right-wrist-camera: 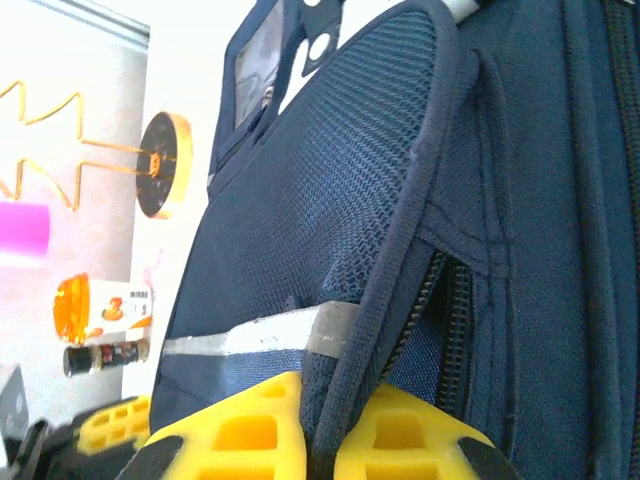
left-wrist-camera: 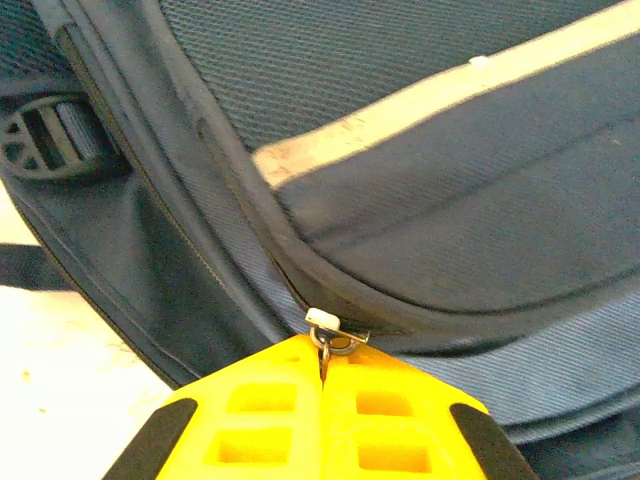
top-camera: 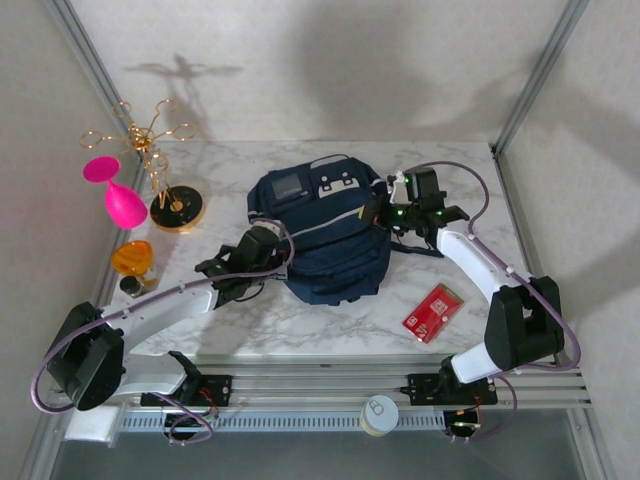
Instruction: Pack the student bag
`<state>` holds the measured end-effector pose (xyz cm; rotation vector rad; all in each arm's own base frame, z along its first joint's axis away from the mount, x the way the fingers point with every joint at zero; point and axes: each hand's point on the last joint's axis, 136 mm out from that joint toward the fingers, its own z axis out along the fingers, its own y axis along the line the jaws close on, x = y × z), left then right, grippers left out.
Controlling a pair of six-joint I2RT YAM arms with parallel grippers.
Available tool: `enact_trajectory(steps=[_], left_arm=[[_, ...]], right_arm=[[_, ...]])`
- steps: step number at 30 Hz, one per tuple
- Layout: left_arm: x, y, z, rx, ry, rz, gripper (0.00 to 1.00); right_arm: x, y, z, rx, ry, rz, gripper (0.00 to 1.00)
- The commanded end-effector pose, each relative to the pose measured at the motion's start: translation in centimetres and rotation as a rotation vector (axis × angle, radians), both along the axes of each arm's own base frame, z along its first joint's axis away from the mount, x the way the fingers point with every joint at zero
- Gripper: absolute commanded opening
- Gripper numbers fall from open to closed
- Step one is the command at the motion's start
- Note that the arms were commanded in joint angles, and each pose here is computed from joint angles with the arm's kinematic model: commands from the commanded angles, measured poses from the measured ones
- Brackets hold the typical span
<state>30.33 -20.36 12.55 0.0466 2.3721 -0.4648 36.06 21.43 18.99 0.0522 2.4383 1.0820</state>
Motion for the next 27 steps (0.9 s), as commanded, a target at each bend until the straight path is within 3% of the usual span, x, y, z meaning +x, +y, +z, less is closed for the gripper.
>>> enact_trajectory(steps=[1, 9, 12, 19, 23, 24, 25, 27], left_arm=[[1.6, 5.8, -2.2, 0.196, 0.040, 0.160, 0.00], [7.4, 7.5, 0.6, 0.160, -0.128, 0.198, 0.00], [8.8, 6.4, 1.2, 0.125, -0.139, 0.159, 0.00], [7.0, 3.4, -0.4, 0.041, -0.061, 0.075, 0.00], [6.0, 4.2, -0.6, 0.082, -0.065, 0.113, 0.00], [5.8, 4.6, -0.5, 0.077, -0.064, 0.122, 0.03], [5.5, 4.6, -0.4, 0.068, -0.063, 0.117, 0.14], [4.6, 3.9, 0.0, 0.027, -0.050, 0.089, 0.25]], right_arm=[[2.6, -1.5, 3.6, -0.011, -0.196, 0.030, 0.00], [1.8, -2.1, -0.5, -0.075, -0.130, 0.076, 0.00], [2.1, -1.2, -0.7, -0.030, -0.140, 0.100, 0.00], [5.4, -1.4, -0.3, -0.080, -0.195, 0.087, 0.00], [6.1, -1.0, 1.5, -0.022, -0.238, 0.089, 0.02], [5.8, -0.7, 1.8, -0.002, -0.234, 0.104, 0.06], [5.4, -0.7, 1.8, 0.001, -0.217, 0.111, 0.16], [4.4, -1.2, 1.1, -0.030, -0.181, 0.103, 0.37]])
